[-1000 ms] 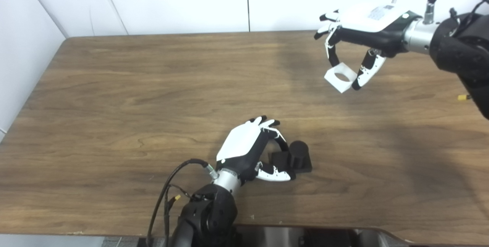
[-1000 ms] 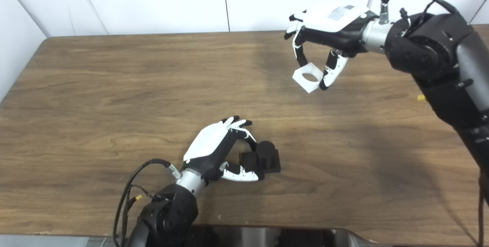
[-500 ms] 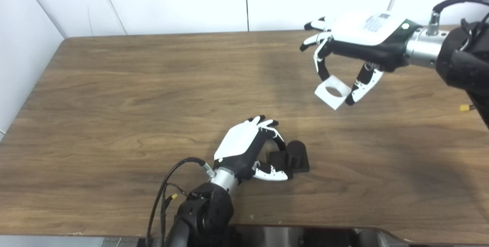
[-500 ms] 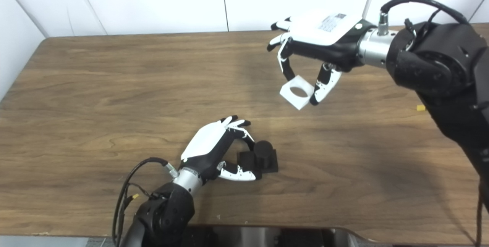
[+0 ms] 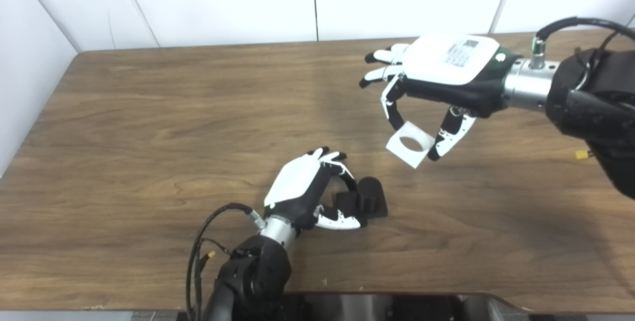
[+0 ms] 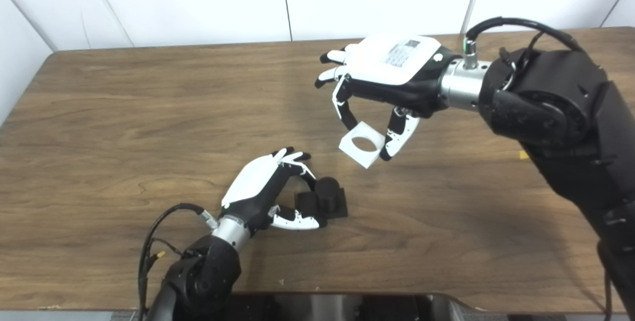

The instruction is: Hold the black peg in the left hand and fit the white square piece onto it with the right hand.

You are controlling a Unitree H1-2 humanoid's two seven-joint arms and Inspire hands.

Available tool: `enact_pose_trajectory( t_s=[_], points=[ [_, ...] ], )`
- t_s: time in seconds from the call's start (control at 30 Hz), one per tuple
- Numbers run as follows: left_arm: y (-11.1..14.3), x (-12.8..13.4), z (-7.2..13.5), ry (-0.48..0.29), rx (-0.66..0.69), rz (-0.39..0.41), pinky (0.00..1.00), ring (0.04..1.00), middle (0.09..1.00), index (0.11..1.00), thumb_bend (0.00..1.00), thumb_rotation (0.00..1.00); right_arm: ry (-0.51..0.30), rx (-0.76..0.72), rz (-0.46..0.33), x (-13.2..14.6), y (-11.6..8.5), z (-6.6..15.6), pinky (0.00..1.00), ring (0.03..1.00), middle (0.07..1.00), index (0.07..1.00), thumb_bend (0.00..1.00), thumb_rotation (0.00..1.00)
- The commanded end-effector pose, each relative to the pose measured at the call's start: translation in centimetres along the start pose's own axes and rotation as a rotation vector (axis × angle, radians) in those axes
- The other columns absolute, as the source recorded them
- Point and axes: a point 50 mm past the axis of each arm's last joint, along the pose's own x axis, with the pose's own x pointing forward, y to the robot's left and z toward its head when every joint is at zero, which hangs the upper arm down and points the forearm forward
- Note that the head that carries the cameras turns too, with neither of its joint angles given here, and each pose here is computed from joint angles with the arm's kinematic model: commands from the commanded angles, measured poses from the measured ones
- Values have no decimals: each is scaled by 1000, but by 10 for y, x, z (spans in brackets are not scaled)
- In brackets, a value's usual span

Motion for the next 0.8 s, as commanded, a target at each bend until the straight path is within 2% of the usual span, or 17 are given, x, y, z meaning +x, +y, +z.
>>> enact_pose_trajectory(
  t_s=[0.0, 0.23, 0.77],
  points=[
    [0, -2, -23, 95, 28, -17, 1000, 1000, 922, 492, 516, 74, -7, -39, -60, 2, -11, 7, 978, 1000, 913, 490, 525, 143],
    [0, -3, -24, 95, 15, -16, 1000, 1000, 921, 492, 516, 72, -38, -15, -65, 13, -1, 13, 982, 1000, 910, 490, 525, 143],
    [-3, -2, -21, 92, 10, -9, 1000, 1000, 920, 492, 517, 73, -79, 18, 11, 28, 22, 33, 1000, 1000, 936, 490, 525, 139]
  ],
)
